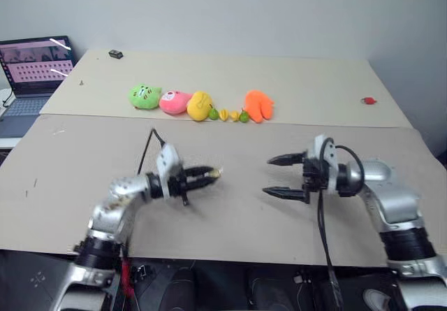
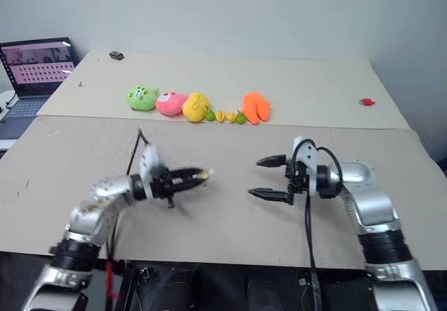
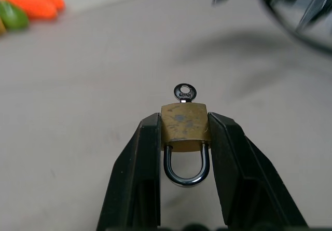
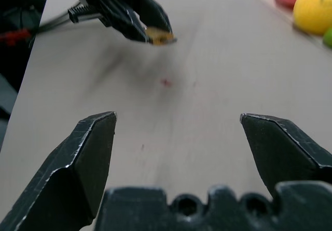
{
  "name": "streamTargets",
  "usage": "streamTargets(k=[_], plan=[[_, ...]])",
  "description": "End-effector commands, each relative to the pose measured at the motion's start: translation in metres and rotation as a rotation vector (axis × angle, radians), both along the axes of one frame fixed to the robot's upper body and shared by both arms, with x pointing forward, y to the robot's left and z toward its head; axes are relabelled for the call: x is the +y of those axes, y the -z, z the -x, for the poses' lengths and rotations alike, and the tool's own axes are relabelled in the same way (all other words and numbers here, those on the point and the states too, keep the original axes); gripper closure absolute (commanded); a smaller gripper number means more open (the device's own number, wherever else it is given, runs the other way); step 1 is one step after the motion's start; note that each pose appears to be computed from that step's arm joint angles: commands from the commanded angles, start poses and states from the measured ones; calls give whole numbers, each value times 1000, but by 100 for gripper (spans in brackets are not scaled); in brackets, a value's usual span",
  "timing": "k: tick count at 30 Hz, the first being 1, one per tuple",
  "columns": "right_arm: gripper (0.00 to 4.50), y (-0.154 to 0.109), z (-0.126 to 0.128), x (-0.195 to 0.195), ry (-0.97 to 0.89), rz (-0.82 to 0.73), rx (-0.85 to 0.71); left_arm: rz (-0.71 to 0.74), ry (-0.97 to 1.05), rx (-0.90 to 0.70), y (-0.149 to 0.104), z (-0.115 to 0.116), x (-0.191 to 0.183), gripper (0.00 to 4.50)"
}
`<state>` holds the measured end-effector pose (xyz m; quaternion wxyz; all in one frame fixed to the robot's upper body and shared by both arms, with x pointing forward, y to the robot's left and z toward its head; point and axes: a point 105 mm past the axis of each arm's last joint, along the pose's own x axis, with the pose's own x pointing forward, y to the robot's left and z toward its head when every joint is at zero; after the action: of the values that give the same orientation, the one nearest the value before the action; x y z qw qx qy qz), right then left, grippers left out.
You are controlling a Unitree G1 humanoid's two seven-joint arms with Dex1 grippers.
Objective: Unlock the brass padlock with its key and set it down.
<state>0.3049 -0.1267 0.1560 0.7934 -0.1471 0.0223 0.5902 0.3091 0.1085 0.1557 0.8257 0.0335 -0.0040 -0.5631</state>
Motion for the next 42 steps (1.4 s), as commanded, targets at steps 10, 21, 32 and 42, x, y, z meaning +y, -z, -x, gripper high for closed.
streamTargets(k=[10, 21, 32, 42], plan=[[0, -20, -7, 16, -47, 44, -260, -64, 104, 44, 5, 23, -2, 367], [0, -32, -12, 29, -33, -4, -409, -58, 130, 57, 5, 25, -7, 367], [0, -40, -16, 50, -4, 8, -729, 30, 151, 187, -25, 10, -5, 367], [210, -43, -13, 51, -22, 27, -786, -15, 185, 208, -23, 10, -2, 367]])
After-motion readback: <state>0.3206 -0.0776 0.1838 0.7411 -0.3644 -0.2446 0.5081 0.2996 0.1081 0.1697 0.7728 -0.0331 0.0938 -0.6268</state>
